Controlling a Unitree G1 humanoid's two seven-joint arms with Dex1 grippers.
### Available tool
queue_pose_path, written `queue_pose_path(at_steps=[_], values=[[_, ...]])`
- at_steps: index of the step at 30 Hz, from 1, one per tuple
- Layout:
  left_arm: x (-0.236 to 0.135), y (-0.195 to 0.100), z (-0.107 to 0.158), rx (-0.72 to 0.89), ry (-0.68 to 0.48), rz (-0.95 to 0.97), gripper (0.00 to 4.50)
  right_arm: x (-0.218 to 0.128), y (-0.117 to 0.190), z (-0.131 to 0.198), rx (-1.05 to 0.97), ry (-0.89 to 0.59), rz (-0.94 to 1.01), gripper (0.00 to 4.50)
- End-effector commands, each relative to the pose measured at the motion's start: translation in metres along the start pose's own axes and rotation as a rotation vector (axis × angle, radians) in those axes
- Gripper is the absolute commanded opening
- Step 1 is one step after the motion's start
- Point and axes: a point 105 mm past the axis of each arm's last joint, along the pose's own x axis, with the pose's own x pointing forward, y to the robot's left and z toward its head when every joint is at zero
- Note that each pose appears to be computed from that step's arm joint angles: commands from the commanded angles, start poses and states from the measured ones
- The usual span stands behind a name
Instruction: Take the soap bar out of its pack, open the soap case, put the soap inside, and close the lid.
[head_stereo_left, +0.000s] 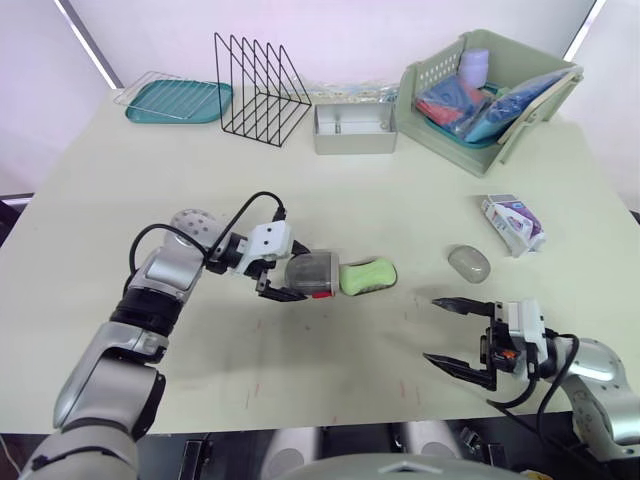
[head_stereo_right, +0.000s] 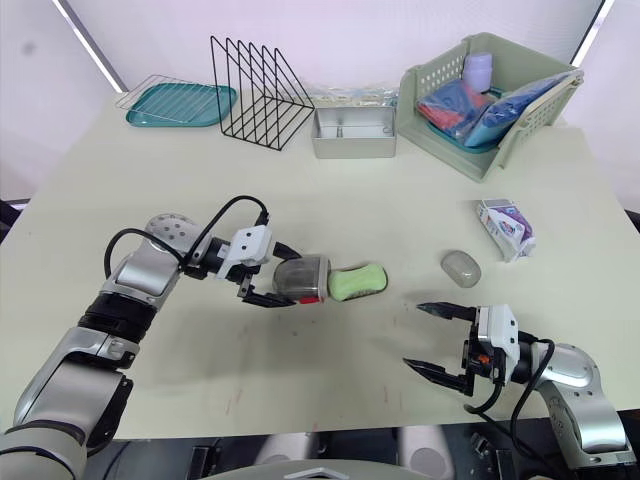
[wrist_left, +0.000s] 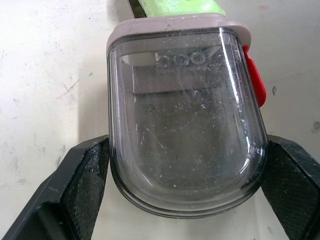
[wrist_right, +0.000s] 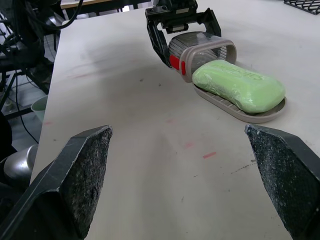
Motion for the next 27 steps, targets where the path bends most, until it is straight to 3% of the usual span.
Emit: queue_pose_path(at_steps=[1,4,8,17,22,27], values=[[-0.004,0.004,0.004,0.030,-0.008,0.027,4.50,-0.001,0.001,0.004,-0.031,-0.008,0.015,4.46],[-0.004,0.004,0.004,0.031,-0.012,0.026,4.50,-0.001,0.001,0.004,-0.031,-0.007,0.015,4.46],[-0.003,0.005,0.006,0.042,-0.023,0.037,3.44,-0.003,0.002,0.001,-0.030,-0.003,0.013,4.50],[-0.008,0.008,0.004,0.051,-0.017,0.063,3.44,0.001,-0.002,0.009,-0.080,-0.001,0.034,4.50],[-0.014,0.000,-0.001,0.060,0.002,0.061,3.44,0.022,-0.037,0.046,-0.187,0.050,0.083,4.50],[-0.014,-0.005,0.003,0.049,-0.009,0.068,3.44,0.045,-0.049,0.060,-0.210,0.183,0.198,4.50]])
